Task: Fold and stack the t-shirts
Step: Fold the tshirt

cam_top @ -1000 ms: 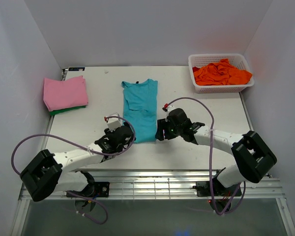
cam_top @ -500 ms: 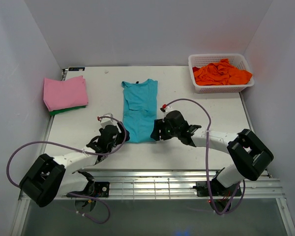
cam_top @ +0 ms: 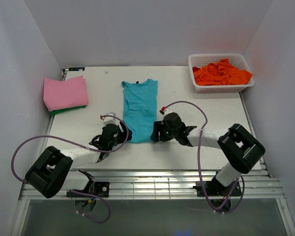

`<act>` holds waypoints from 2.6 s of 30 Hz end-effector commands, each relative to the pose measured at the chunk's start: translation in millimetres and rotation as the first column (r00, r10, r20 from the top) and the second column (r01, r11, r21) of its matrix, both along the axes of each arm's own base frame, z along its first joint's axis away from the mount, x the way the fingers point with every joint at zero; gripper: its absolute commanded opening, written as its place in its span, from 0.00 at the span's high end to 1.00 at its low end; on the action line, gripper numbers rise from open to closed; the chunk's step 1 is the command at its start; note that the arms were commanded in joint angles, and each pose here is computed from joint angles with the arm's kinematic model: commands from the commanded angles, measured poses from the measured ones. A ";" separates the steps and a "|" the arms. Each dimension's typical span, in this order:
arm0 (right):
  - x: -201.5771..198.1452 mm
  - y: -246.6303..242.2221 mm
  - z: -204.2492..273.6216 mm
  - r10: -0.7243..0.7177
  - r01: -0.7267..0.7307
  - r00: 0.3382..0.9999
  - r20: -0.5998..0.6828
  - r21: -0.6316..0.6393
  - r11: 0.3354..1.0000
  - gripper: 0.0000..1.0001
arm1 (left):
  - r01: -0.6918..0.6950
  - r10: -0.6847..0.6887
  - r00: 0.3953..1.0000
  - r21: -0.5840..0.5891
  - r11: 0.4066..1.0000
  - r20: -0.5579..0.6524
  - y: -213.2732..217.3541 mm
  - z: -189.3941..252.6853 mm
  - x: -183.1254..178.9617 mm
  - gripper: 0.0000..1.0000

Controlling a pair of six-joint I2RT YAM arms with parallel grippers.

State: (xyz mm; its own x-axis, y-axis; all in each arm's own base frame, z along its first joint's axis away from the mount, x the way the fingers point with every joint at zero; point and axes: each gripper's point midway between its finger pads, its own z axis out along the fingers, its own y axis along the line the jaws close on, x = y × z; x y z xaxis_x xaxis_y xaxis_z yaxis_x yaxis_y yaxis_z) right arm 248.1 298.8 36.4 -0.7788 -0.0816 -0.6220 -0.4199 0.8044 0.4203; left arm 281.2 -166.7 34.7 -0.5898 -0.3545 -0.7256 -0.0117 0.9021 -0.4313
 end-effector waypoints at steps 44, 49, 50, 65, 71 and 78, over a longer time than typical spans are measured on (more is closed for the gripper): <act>-8.0 -15.7 -22.1 -0.043 0.043 0.999 -0.001 -0.107 0.993 0.92 | 0.052 -0.036 0.981 0.079 0.996 -0.190 7.6 -37.8 -30.2 1.00; -27.2 -13.6 -19.0 -0.019 0.020 1.000 0.004 -0.153 0.988 0.92 | 0.039 -0.020 0.980 0.090 0.995 -0.199 9.5 -28.8 -41.9 1.00; -29.0 -15.0 -18.8 -0.025 0.026 1.000 0.008 -0.162 0.986 0.92 | 0.029 -0.007 0.975 0.093 0.995 -0.224 10.9 -31.0 -48.9 1.00; -88.5 -29.2 3.0 -0.034 0.038 0.999 0.026 -0.197 0.980 0.92 | -0.005 0.023 0.960 0.067 0.998 -0.278 -4.2 0.9 -116.4 1.00; -63.4 -12.2 45.6 -0.056 0.077 0.989 0.140 -0.156 0.985 0.92 | -0.094 0.109 0.984 0.106 0.990 -0.141 -4.7 35.5 -82.6 1.00; -29.6 8.6 67.8 -0.063 0.102 0.976 0.210 -0.182 0.978 0.92 | -0.207 0.210 0.978 0.140 0.968 -0.011 -2.4 66.6 -51.3 1.00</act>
